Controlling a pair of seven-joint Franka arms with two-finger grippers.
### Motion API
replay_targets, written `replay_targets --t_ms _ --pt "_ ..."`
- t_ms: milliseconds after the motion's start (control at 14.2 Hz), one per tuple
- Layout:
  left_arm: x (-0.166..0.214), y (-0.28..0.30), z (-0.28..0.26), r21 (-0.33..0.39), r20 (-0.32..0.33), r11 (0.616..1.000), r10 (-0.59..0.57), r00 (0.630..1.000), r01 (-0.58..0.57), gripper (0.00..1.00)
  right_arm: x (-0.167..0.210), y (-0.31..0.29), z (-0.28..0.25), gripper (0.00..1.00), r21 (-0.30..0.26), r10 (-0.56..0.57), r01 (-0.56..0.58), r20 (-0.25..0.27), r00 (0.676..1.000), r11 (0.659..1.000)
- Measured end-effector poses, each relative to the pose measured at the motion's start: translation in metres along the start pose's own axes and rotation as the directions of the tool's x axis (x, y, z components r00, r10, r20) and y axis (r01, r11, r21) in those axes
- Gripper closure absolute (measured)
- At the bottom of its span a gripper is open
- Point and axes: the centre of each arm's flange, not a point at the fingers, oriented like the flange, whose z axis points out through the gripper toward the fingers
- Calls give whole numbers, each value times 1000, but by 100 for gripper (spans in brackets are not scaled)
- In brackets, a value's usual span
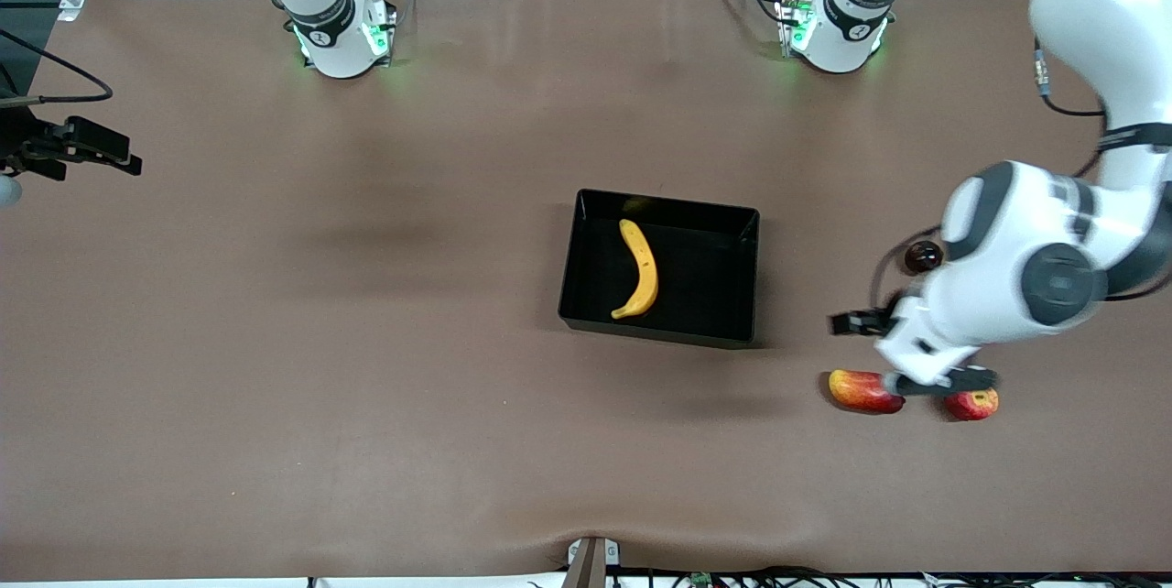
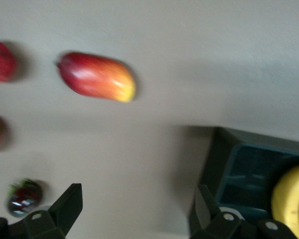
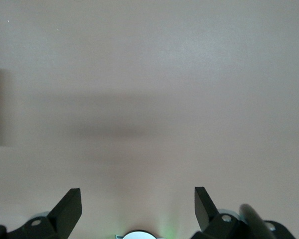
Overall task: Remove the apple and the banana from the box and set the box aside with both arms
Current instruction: 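Reach the left gripper back into the tray and grasp the banana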
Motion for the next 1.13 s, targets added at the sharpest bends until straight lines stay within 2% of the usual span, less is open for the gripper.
replay_targets --t_ms 211,493,845,1127 --pt "-34 94 18 -2 -19 1000 -24 1000 24 0 0 0 0 0 0 0 0 1 1000 1000" --pt "-77 201 62 13 -99 1000 19 995 -18 0 0 0 0 0 0 0 0 2 1000 1000" --pt "-95 252 141 4 -123 996 88 988 -88 0 -1 0 1 0 2 0 0 10 1000 1000" --pt "-107 269 180 3 -101 996 91 991 -91 0 -1 0 1 0 2 0 0 12 1000 1000"
